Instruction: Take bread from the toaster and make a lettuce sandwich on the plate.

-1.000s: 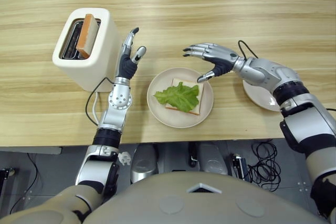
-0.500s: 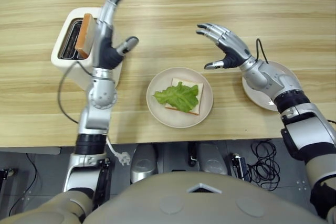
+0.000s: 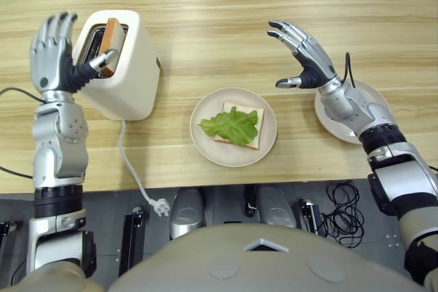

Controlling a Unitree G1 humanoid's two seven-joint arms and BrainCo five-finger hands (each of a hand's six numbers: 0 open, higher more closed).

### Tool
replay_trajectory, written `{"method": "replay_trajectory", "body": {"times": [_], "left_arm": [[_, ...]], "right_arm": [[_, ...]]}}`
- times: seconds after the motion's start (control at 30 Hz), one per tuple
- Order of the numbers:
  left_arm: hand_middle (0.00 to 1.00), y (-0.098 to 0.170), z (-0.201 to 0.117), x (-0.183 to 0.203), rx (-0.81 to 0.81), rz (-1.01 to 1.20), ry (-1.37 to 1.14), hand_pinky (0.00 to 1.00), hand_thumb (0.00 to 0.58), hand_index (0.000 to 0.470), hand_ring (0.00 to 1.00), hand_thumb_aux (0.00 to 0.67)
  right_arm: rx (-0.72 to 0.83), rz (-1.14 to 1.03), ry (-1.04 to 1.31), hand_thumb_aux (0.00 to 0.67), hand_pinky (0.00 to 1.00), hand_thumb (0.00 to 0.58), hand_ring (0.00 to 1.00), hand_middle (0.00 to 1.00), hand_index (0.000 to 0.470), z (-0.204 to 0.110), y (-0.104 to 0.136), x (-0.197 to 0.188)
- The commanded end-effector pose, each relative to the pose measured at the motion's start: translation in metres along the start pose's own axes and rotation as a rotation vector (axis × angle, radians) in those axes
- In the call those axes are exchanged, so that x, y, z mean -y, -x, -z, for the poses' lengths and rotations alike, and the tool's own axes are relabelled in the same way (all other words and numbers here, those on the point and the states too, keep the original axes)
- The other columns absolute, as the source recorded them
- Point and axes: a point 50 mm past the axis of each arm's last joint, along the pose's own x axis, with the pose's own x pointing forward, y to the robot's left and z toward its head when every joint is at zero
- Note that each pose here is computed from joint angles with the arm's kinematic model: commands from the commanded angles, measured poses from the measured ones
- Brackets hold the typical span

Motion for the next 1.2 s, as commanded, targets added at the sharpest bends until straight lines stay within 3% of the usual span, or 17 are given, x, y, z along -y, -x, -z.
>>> {"method": "replay_trajectory", "body": {"times": [0.03, 0.27, 0.3, 0.33, 0.37, 0.5, 0.9, 1.17, 1.2], "left_arm": [[0.00, 0.002, 0.002, 0.013, -0.027, 0.102, -0.022, 0.00, 0.000, 0.000, 0.00, 0.000], [0.00, -0.001, -0.005, 0.014, -0.010, 0.119, 0.000, 0.00, 0.005, 0.002, 0.00, 0.003], [0.00, -0.002, -0.007, 0.012, -0.002, 0.102, 0.008, 0.00, 0.255, 0.115, 0.00, 0.168], [0.00, -0.003, -0.008, 0.009, 0.004, 0.073, 0.016, 0.00, 0.505, 0.294, 0.00, 0.428], [0.00, -0.005, -0.009, 0.005, 0.008, 0.044, 0.018, 0.00, 0.580, 0.460, 0.00, 0.670], [0.00, -0.010, -0.011, -0.006, 0.022, -0.049, 0.009, 0.00, 0.580, 0.460, 0.00, 0.670], [0.00, -0.016, -0.011, 0.010, 0.025, -0.022, 0.044, 0.00, 0.580, 0.460, 0.00, 0.670], [0.00, -0.022, -0.026, -0.029, 0.116, -0.212, 0.143, 0.00, 0.580, 0.460, 0.00, 0.670], [0.16, -0.022, -0.028, -0.036, 0.128, -0.241, 0.154, 0.16, 0.580, 0.460, 0.16, 0.670]], "right_arm": [[-0.014, -0.003, -0.003, 0.000, 0.00, 0.000, 0.00, 0.00, 0.000, 0.001, 0.002, -0.001], [-0.037, -0.031, 0.001, 0.000, 0.00, 0.000, 0.00, 0.00, 0.000, 0.003, 0.005, -0.010], [-0.038, -0.034, 0.002, 0.000, 0.00, 0.000, 0.00, 0.00, 0.000, 0.003, 0.005, -0.010], [-0.039, -0.035, 0.002, 0.000, 0.00, 0.000, 0.00, 0.00, 0.000, 0.003, 0.005, -0.011], [-0.040, -0.036, 0.001, 0.000, 0.00, 0.000, 0.00, 0.00, 0.000, 0.003, 0.005, -0.011], [-0.045, -0.038, -0.001, 0.000, 0.00, 0.000, 0.00, 0.00, 0.000, 0.003, 0.006, -0.014], [-0.063, -0.043, -0.010, 0.000, 0.00, 0.000, 0.00, 0.00, 0.000, 0.003, 0.011, -0.019], [-0.074, -0.032, -0.012, 0.000, 0.00, 0.000, 0.00, 0.00, 0.000, 0.003, 0.012, -0.022], [-0.074, -0.031, -0.013, 0.000, 0.00, 0.000, 0.00, 0.00, 0.000, 0.003, 0.012, -0.023]]}}
